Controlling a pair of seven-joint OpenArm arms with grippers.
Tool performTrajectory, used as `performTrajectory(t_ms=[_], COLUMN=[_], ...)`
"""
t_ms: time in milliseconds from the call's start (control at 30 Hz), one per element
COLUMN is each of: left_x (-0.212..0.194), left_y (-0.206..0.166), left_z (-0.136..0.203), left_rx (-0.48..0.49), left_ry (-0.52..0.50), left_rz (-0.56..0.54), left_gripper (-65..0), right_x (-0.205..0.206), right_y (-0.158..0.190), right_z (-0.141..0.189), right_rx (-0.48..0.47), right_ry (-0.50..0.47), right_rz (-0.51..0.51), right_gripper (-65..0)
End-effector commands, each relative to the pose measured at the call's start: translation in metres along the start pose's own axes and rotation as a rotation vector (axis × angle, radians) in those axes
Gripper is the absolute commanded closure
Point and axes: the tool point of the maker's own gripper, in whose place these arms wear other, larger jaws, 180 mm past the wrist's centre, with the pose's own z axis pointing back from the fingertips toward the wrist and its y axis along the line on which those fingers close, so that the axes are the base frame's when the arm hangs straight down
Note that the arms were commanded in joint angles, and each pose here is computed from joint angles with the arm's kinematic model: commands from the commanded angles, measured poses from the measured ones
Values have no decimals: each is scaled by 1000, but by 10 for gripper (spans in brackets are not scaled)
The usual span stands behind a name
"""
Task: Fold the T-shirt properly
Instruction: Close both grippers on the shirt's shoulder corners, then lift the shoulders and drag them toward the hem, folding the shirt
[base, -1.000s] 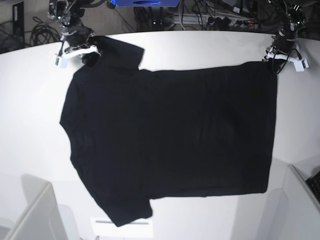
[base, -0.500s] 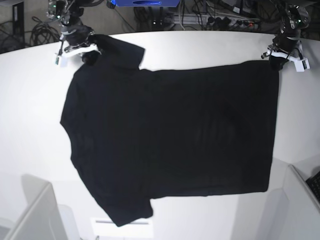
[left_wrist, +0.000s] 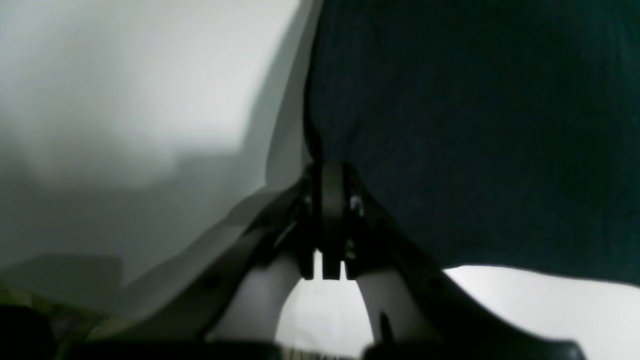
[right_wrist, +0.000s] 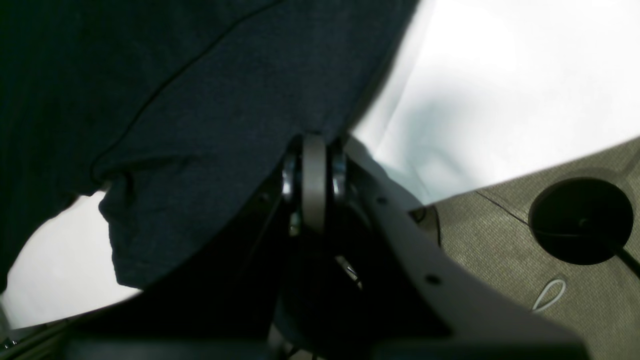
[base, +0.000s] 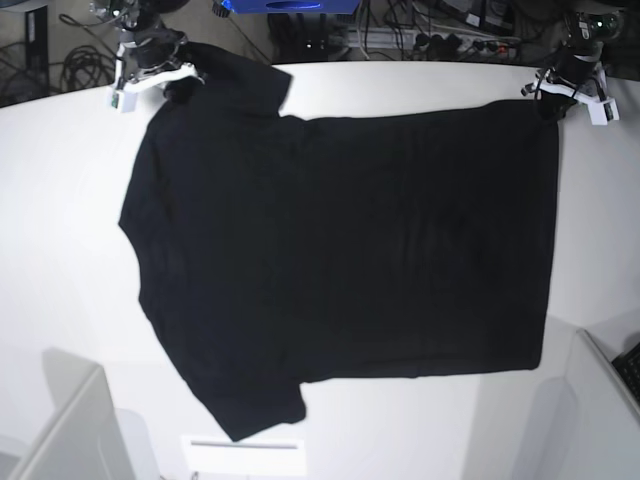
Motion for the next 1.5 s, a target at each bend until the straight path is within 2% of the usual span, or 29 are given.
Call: performTrajectory(t_ms=[0, 467, 833, 1067, 1167, 1267, 1467], left_x=[8, -19, 27, 37, 41, 50, 58], left_y=[3, 15, -23, -27, -22, -25, -30], left_z=[6, 22, 28, 23, 22, 19, 16], left_rx=[0, 31, -40, -47, -13, -18, -28], left_ry=[-22, 52, -61, -89, -97, -123, -146], left_rz=[-20, -27, -122, -117, -93, -91, -91], left_gripper=[0, 0, 0, 0, 0, 0, 0], right_x=[2, 1, 40, 60, 70, 84, 101], right_y=[-1, 2, 30, 42, 47, 50, 63], right_z=[5, 22, 24, 18, 16, 14, 3], right_rx=[-3, 2, 67, 96, 109, 120, 148], right_ry=[-10, -15, -119, -168, -193, -212, -184], right_rz=[8, 26, 58, 66, 70, 107, 131], right_gripper=[0, 0, 0, 0, 0, 0, 0])
